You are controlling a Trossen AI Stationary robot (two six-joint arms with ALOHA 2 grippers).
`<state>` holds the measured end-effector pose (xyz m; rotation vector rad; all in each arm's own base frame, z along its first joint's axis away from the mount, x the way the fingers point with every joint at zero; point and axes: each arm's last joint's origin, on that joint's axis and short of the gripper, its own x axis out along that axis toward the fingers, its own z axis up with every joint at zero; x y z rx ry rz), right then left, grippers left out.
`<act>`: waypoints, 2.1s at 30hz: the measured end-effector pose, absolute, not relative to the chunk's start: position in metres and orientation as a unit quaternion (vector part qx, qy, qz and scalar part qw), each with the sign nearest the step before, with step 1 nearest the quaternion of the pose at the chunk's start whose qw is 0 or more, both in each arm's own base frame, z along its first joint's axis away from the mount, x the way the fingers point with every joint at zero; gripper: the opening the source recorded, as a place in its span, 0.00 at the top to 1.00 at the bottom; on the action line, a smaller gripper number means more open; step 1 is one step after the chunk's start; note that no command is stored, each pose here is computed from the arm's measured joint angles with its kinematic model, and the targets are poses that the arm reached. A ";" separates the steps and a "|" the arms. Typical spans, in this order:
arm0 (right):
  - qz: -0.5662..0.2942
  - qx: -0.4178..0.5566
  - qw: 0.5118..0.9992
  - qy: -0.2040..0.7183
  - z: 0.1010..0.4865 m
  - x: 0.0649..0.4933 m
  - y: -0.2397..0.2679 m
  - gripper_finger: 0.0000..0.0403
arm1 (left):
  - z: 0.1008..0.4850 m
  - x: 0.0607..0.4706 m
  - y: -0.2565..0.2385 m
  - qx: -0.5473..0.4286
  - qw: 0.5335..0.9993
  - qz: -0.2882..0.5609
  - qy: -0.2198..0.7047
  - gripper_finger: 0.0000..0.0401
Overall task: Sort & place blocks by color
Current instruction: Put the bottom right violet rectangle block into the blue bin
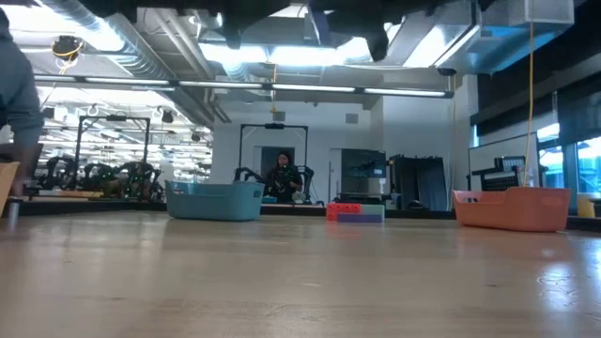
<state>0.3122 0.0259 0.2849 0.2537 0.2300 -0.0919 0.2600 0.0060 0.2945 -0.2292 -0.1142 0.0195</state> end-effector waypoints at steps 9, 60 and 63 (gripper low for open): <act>-0.038 0.128 0.986 0.100 0.296 0.316 0.018 0.74 | 0.301 0.278 0.002 -0.061 0.996 0.036 -0.062 0.54; 0.013 0.101 0.993 0.065 0.305 0.317 0.021 0.74 | 0.305 0.309 0.001 -0.111 0.992 -0.003 -0.055 0.77; 0.013 0.112 0.991 0.067 0.305 0.317 0.021 0.65 | 0.306 0.307 0.005 -0.113 0.992 -0.010 -0.051 0.77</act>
